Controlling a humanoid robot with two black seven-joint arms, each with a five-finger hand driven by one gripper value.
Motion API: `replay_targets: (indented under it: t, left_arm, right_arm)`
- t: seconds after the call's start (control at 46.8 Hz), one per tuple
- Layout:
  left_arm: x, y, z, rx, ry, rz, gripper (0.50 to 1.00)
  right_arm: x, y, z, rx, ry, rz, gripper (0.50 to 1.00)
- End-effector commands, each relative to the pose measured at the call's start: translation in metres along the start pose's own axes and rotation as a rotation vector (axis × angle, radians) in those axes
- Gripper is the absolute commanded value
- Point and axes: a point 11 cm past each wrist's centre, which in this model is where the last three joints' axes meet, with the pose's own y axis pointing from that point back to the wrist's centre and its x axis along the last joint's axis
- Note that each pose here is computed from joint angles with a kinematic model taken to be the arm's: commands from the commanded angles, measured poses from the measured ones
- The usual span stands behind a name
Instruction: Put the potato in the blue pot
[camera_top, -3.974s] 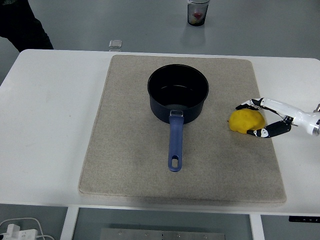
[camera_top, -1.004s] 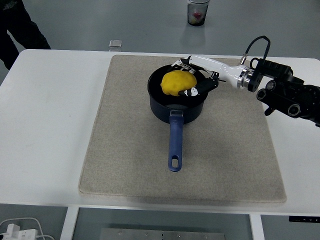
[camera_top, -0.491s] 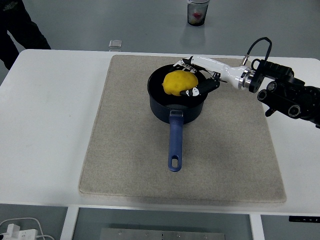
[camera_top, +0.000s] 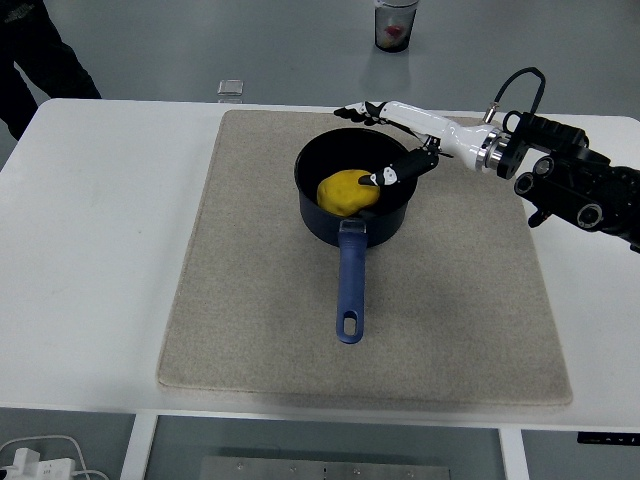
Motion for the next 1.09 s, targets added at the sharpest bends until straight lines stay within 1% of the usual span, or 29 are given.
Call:
replay_targets:
  t: [0.0,0.043,0.128,0.192,0.299,0.342,0.385,0.449,0.534,0.641,0.684,0.726,0.812,0.833,0.897,0.983,1.004,1.068]
  left_arm:
    - [0.0,0.0,0.0,0.0,0.0,0.0,0.996]
    - [0.0,0.0,0.0,0.0,0.001,0.0,0.996]
    - [0.0,0.0,0.0,0.0,0.001,0.0,0.996]
    - [0.0,0.0,0.0,0.0,0.001,0.0,0.996]
    - [0.0,0.0,0.0,0.0,0.001,0.0,0.996]
    - [0.0,0.0,0.0,0.0,0.001,0.0,0.996]
    - [0.0,0.0,0.0,0.0,0.001,0.0,0.996]
    - [0.0,0.0,0.0,0.0,0.0,0.0,0.996]
    - [-0.001,0.0,0.0,0.0,0.0,-0.002,0.996]
    - [-0.001,0.0,0.0,0.0,-0.002,-0.001,0.996]
    - [-0.001,0.0,0.0,0.0,-0.002,-0.001,0.996]
    - [-0.001,0.0,0.0,0.0,-0.002,-0.001,0.996]
    - [0.0,0.0,0.0,0.0,-0.003,0.0,0.996]
    - [-0.001,0.0,0.0,0.0,-0.003,-0.001,0.996]
    - [0.0,0.0,0.0,0.0,-0.003,0.0,0.996]
    - [-0.001,0.0,0.0,0.0,-0.003,-0.001,0.996]
    - [0.0,0.0,0.0,0.0,-0.003,0.0,0.996]
    - [0.0,0.0,0.0,0.0,-0.003,0.0,0.996]
  right_arm:
    - [0.005,-0.001,-0.005,0.016,-0.024,0.008,0.926]
    - [0.012,0.0,-0.007,0.024,-0.031,0.02,0.926]
    - [0.033,0.004,-0.015,0.038,-0.025,0.058,0.928]
    - [0.044,0.009,-0.014,0.031,-0.018,0.067,0.928]
    - [0.061,0.027,-0.003,-0.004,-0.011,0.097,0.928]
    - [0.068,0.037,0.004,-0.022,-0.007,0.116,0.928]
    - [0.075,0.045,0.008,-0.032,-0.018,0.145,0.928]
    - [0.085,0.054,0.013,-0.021,-0.101,0.218,0.928]
    - [0.093,0.063,0.021,-0.024,-0.246,0.318,0.928]
    - [0.103,0.072,0.033,-0.061,-0.406,0.419,0.928]
    - [0.106,0.075,0.038,-0.067,-0.486,0.463,0.928]
    - [0.106,0.077,0.042,-0.075,-0.575,0.5,0.928]
    - [0.097,0.077,0.056,-0.122,-0.746,0.552,0.928]
    - [0.096,0.076,0.057,-0.123,-0.78,0.563,0.928]
    - [0.094,0.074,0.06,-0.111,-0.878,0.597,0.928]
    - [0.088,0.073,0.066,-0.097,-0.972,0.639,0.928]
    - [0.086,0.07,0.066,-0.093,-0.992,0.642,0.928]
    - [0.079,0.065,0.068,-0.095,-1.045,0.655,0.928]
